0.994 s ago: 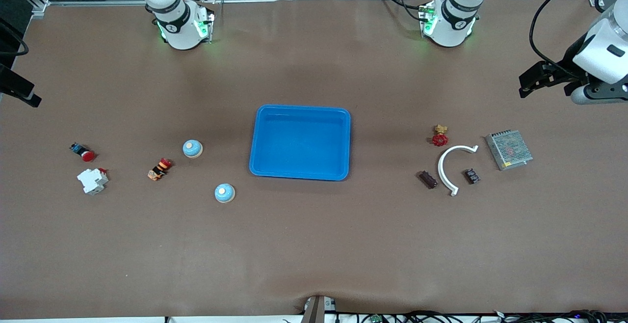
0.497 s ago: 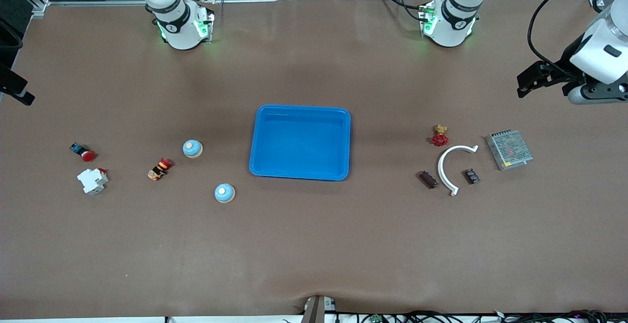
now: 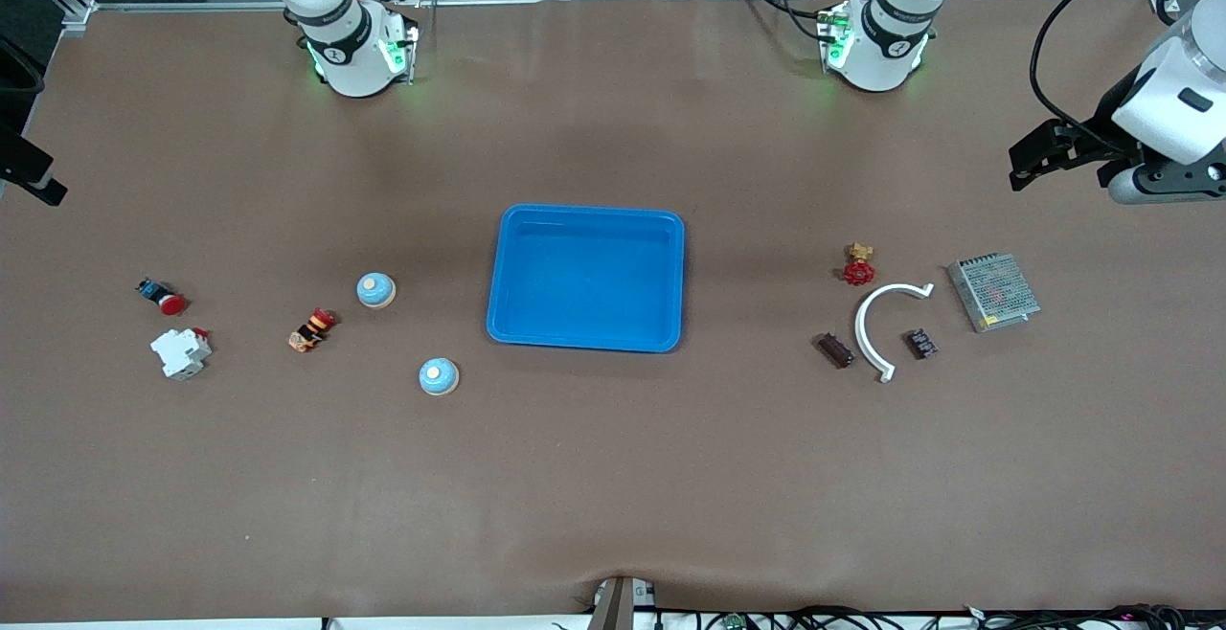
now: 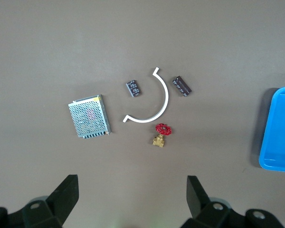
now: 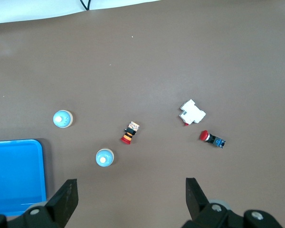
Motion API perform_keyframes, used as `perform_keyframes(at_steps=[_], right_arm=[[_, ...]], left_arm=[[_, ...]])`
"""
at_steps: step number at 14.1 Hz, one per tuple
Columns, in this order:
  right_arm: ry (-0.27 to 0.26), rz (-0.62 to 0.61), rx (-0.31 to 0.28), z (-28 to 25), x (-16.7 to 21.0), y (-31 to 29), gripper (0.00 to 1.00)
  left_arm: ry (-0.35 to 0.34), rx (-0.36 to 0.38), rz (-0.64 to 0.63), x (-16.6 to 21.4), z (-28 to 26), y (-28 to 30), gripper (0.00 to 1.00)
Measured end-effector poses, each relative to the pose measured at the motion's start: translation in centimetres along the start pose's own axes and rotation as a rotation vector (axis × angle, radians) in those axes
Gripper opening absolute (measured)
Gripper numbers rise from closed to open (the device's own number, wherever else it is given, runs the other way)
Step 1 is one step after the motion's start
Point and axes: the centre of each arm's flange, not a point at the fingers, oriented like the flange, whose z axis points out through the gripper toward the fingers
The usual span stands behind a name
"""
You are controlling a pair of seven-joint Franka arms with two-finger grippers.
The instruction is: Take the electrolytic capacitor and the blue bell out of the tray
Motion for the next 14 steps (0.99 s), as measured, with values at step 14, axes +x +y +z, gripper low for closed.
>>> perform_keyframes(at_steps=[14], right_arm=[[-0.015,0.000,-0.001,0.49,-0.09,0.01,1.00]], left_arm=[[-0.014,0.001,-0.005,0.06,0.52,-0.24,1.00]])
